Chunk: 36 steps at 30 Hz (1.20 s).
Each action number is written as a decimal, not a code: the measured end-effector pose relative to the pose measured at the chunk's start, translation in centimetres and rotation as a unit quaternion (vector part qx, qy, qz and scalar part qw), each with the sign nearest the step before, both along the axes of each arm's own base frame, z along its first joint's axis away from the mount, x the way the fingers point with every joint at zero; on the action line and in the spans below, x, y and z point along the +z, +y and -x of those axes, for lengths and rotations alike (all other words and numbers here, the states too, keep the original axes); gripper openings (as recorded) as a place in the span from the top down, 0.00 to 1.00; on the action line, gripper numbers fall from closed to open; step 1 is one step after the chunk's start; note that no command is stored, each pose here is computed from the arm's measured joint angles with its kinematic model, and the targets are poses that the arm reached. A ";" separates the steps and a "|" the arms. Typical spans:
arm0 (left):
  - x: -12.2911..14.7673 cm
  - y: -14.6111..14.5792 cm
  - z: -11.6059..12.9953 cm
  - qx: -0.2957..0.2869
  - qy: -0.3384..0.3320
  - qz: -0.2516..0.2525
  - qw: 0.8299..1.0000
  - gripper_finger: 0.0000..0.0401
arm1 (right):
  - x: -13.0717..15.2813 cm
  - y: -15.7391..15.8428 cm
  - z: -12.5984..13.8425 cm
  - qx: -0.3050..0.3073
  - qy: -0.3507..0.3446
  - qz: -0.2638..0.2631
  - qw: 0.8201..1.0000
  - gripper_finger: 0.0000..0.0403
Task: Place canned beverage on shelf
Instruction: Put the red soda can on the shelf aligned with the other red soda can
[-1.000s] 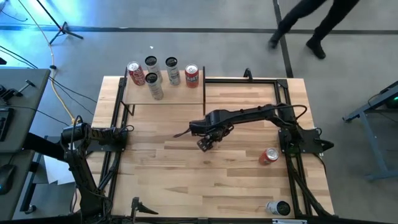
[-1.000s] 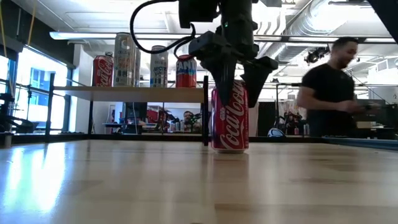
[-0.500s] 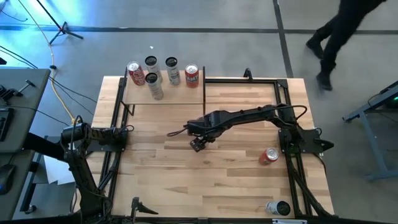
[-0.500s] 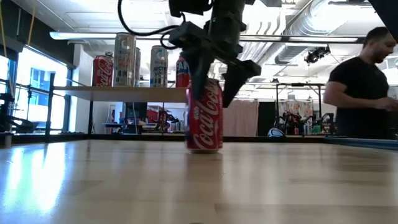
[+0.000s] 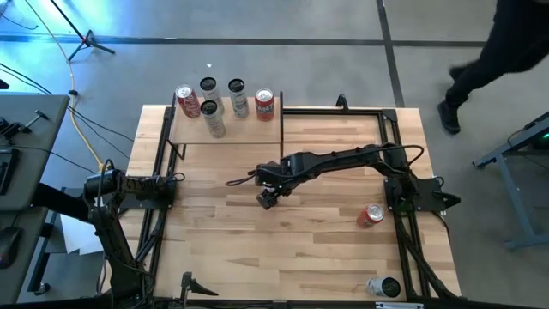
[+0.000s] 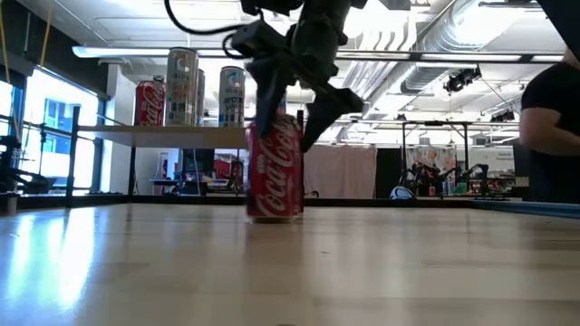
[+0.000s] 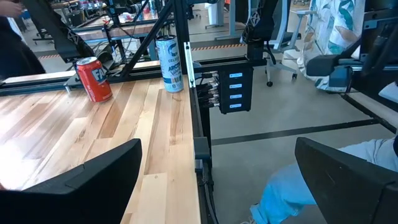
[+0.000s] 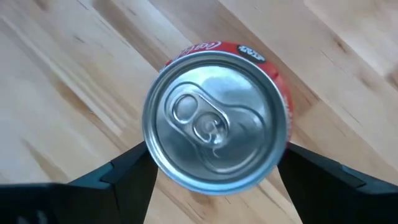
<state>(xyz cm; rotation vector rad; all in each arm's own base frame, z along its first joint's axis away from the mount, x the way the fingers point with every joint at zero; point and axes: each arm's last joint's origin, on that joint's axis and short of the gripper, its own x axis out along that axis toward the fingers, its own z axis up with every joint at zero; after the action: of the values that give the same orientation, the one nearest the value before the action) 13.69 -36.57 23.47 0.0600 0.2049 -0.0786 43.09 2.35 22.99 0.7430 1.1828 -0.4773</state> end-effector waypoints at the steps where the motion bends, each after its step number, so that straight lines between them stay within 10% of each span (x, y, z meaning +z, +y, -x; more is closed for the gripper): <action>1: 0.0 0.0 0.0 0.000 0.000 0.000 1.000 0.00 | 0.1 0.0 -0.2 0.002 -0.009 0.002 1.000 0.25; 20: 0.0 0.0 0.0 0.000 0.000 0.000 1.000 0.00 | 0.2 1.3 -0.2 0.024 -0.021 -0.004 0.999 0.25; 36: 0.0 0.0 0.0 0.000 0.000 0.000 1.000 0.00 | 6.2 2.1 7.0 0.046 0.108 0.086 0.989 0.25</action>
<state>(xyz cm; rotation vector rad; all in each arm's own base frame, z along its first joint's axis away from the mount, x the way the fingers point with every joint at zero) 13.69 -36.57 23.47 0.0599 0.2049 -0.0786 36.06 4.49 29.14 0.4951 1.3529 -0.5859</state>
